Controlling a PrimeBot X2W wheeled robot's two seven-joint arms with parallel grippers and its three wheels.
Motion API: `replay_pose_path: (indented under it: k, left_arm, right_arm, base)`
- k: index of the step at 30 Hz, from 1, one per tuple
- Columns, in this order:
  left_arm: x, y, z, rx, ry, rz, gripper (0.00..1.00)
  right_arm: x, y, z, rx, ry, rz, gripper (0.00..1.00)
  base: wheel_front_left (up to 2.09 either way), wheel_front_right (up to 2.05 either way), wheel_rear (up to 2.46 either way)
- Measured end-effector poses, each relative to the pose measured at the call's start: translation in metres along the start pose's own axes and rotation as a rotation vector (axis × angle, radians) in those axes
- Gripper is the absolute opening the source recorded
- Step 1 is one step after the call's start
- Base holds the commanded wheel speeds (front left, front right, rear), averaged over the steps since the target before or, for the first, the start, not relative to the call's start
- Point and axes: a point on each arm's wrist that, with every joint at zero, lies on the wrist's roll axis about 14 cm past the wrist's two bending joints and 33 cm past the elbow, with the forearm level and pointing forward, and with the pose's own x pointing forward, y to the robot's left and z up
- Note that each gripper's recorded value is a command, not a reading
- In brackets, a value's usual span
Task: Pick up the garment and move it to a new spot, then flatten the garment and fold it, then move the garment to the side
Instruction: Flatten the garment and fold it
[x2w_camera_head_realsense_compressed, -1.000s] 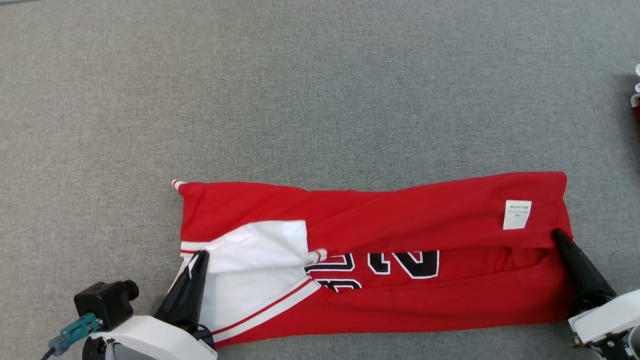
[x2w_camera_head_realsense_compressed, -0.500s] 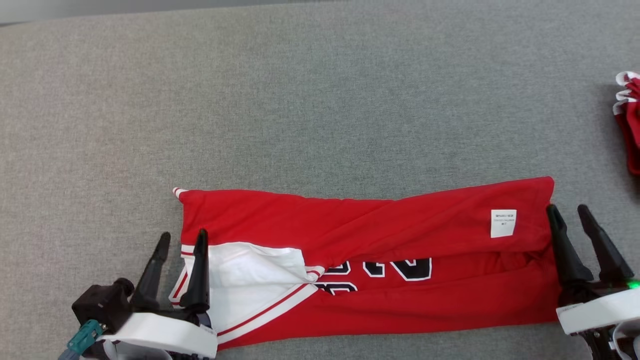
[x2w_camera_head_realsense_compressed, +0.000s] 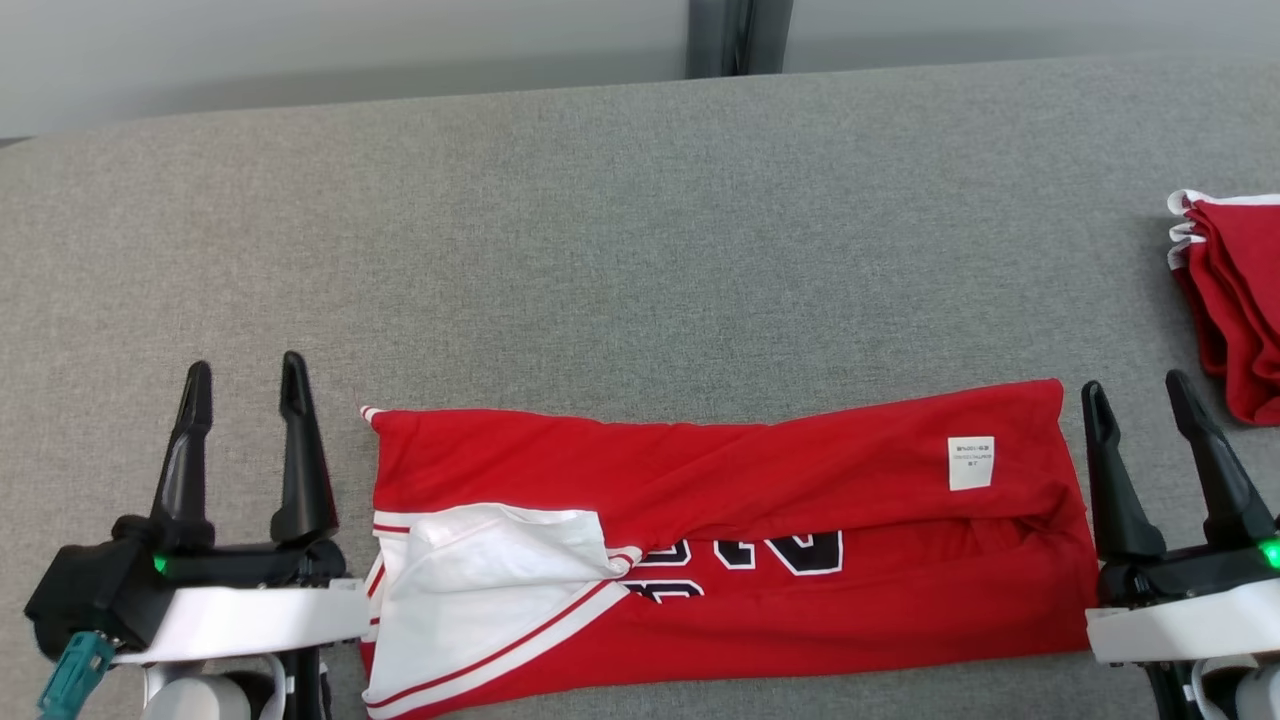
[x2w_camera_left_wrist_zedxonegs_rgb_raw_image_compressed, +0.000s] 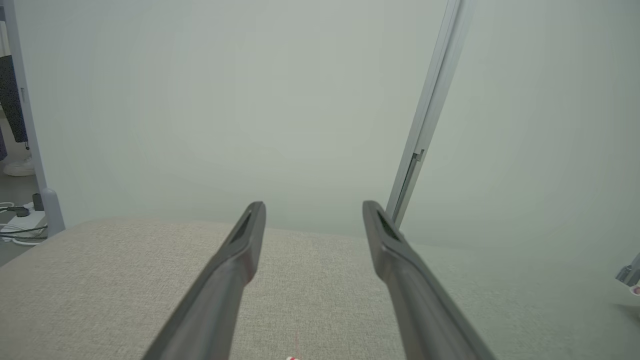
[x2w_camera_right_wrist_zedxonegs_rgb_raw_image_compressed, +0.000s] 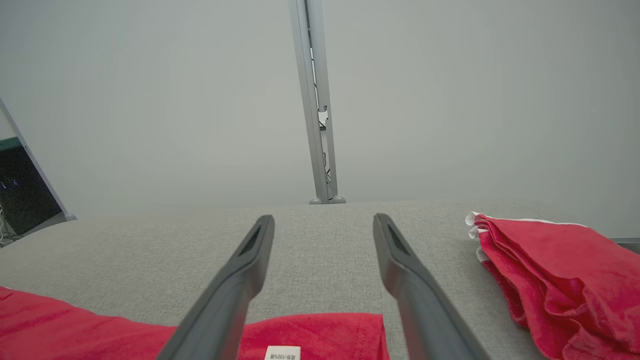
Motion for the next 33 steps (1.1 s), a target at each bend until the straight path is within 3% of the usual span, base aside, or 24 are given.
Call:
replay_pose_path:
  k: [7,25,29,33]
  left_arm:
    - [-0.02,0.016,-0.017,0.089,0.071,0.0,1.0]
    - [-0.034,0.022,-0.028,0.101,0.13,0.001,1.0]
    - [-0.034,0.023,-0.029,0.099,0.138,0.005,1.0]
    - [-0.031,0.022,-0.032,0.09,0.144,0.01,1.0]
  right_arm:
    - [-0.011,0.004,-0.006,-0.008,0.022,-0.005,1.0]
    - [-0.012,0.003,-0.018,-0.009,0.059,-0.006,1.0]
    - [-0.013,-0.01,-0.041,-0.003,0.136,-0.035,1.0]
    - [-0.02,-0.014,-0.09,0.024,0.294,-0.053,1.0]
  base:
    - [0.0,0.0,0.0]
    - [0.0,0.0,0.0]
    - [0.0,0.0,0.0]
    - [0.0,0.0,0.0]
